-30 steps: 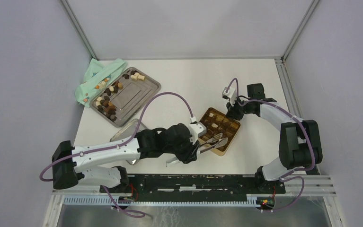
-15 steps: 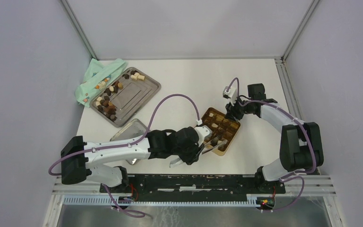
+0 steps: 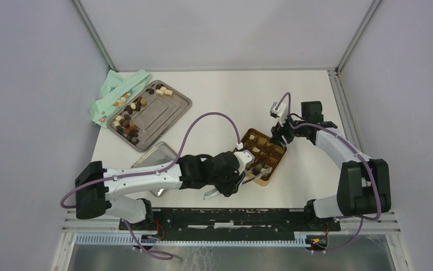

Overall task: Pack the chocolate
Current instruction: Place the fake chocolate in the packing box, then pick up the fake chocolate from the plate.

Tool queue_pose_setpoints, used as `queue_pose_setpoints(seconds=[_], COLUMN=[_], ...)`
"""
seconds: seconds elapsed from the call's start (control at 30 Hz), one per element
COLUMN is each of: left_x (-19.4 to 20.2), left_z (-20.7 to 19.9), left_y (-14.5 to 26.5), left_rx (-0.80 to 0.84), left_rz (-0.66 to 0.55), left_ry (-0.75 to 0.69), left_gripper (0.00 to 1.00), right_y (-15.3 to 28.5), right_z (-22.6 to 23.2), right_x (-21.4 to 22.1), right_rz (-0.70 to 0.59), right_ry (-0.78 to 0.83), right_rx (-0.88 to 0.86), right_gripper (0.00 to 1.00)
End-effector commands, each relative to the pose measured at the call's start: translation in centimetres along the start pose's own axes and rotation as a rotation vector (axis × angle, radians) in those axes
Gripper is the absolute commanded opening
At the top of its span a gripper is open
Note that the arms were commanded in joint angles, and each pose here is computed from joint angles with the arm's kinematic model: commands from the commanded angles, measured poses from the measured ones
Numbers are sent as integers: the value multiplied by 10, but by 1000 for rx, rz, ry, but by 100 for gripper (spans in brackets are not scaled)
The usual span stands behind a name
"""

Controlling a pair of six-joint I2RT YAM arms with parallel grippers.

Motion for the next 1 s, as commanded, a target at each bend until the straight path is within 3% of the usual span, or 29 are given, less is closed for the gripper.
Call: queue_pose_setpoints(seconds=[0.0,0.4,0.67,0.8,0.97], left_x=[-20,-25,-54,-74,-90], left_z=[-15,-16,-14,24,120], left_y=[6,12,46,67,91], left_rx=[47,52,71,35,-134], left_rz=[-77,-103,-265,-346,-454], left_ry=[-8,-7,44,135,310], left_gripper=[41,49,47,47,47], right_y=[10,21,35,44,51], right_z=[-3,-2,-3,-3,-3], right_x=[-6,-1,-3,0,3], right_rz=[-61,-106,-163,-191,-210], right_ry=[7,-19,-22,-33,-41], right_rx=[33,48,63,79,90], right_gripper=[67,68,68,68,68])
Point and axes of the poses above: each gripper's point midway between its finger pads, its own y axis back along the fingers, its own z axis along the line the jaws close on, x = y × z, the point moved 7 cm from there along y, back along the fingers, and after that the axes turned 9 degrees about y, right-handed, at the moved point
